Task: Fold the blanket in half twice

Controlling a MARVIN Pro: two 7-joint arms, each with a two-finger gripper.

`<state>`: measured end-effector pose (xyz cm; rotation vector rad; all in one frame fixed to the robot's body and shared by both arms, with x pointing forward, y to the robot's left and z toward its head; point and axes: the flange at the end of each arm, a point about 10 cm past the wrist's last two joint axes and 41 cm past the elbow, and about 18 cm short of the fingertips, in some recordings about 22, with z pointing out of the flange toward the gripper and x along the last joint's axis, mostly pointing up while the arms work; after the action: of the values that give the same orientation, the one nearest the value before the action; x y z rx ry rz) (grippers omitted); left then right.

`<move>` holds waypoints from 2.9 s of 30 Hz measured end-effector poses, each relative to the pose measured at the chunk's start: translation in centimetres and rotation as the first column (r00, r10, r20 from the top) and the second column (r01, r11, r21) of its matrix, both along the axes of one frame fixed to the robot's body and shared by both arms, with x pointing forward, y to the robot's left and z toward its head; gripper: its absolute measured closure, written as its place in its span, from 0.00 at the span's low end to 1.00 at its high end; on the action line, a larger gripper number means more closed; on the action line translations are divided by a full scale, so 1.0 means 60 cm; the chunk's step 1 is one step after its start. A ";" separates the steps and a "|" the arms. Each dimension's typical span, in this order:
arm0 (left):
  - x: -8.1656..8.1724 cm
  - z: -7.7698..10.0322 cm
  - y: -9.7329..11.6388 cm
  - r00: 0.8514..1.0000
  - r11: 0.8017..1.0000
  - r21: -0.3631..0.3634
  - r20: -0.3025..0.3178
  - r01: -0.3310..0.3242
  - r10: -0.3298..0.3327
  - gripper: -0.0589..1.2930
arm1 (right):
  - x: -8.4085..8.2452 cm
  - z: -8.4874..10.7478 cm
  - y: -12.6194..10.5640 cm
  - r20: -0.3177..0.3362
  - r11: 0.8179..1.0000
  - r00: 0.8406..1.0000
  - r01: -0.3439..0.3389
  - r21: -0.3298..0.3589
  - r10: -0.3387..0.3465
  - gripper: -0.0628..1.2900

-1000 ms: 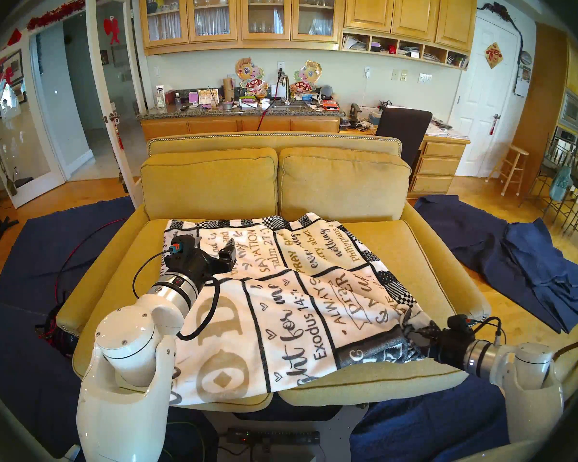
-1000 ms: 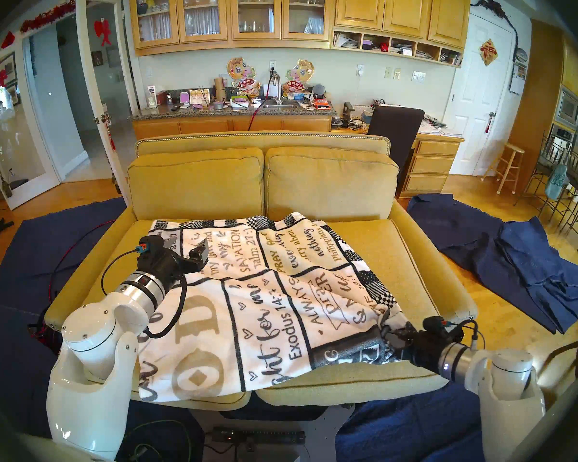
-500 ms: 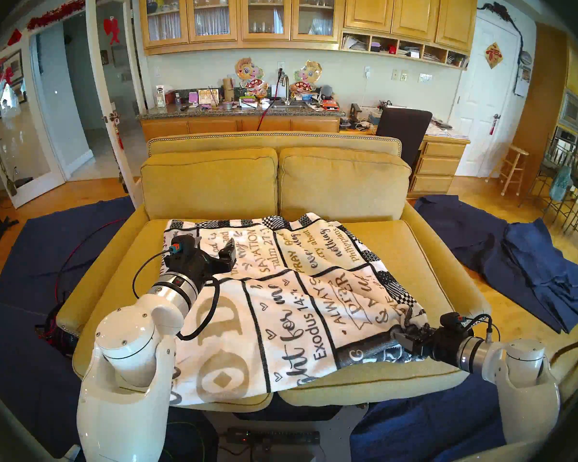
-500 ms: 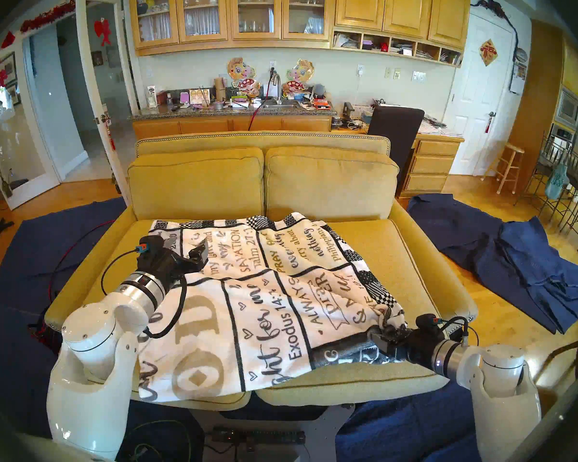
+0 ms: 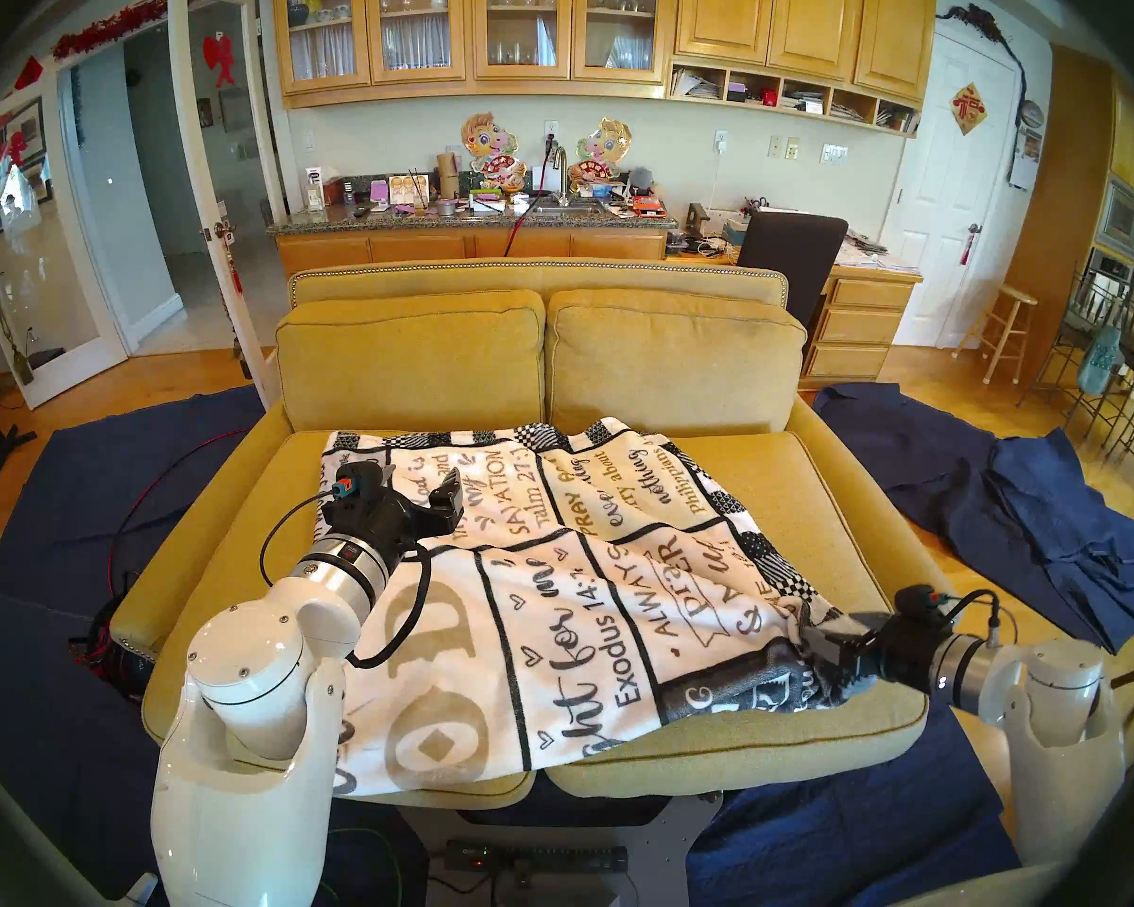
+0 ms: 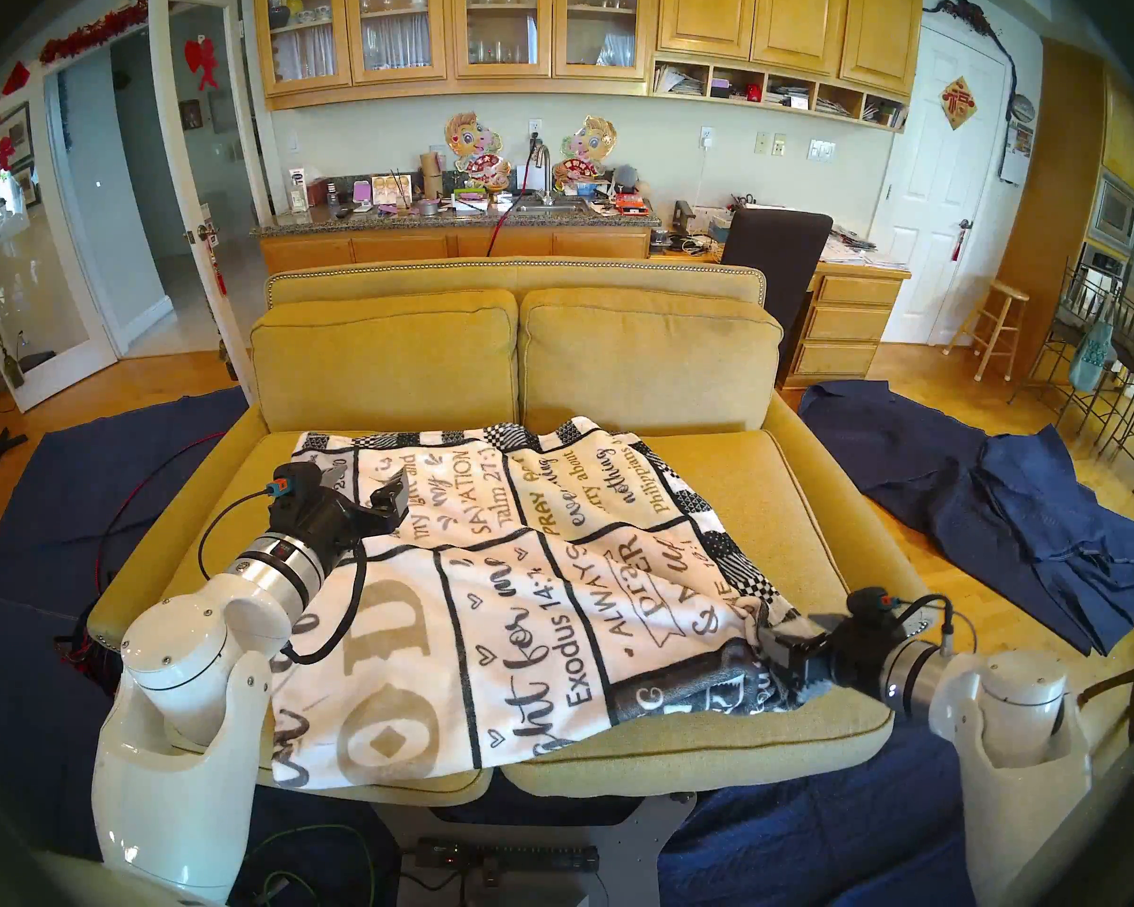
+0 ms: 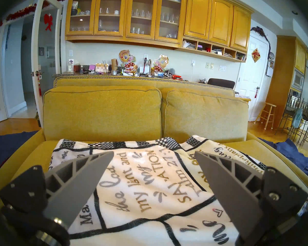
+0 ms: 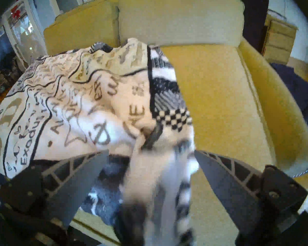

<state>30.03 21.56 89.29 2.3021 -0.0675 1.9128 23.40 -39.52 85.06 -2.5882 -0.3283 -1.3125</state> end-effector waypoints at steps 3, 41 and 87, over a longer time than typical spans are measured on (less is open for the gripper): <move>0.000 0.000 0.000 1.000 1.000 0.000 0.000 0.000 0.000 0.04 | 0.008 0.032 0.004 0.024 1.000 0.999 -0.022 -0.016 0.022 0.04; 0.000 -0.001 0.000 1.000 1.000 0.000 -0.003 0.001 -0.001 0.04 | 0.142 -0.050 0.022 -0.126 0.989 0.983 -0.129 0.067 0.136 0.04; 0.000 -0.002 0.000 1.000 1.000 0.000 -0.007 0.002 -0.002 0.04 | 0.288 -0.055 -0.010 -0.088 0.999 0.996 -0.008 0.034 0.011 0.04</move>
<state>30.01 21.56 89.16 2.3078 -0.0700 1.9035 40.70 -40.15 81.79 -2.6034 -0.3003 -1.1851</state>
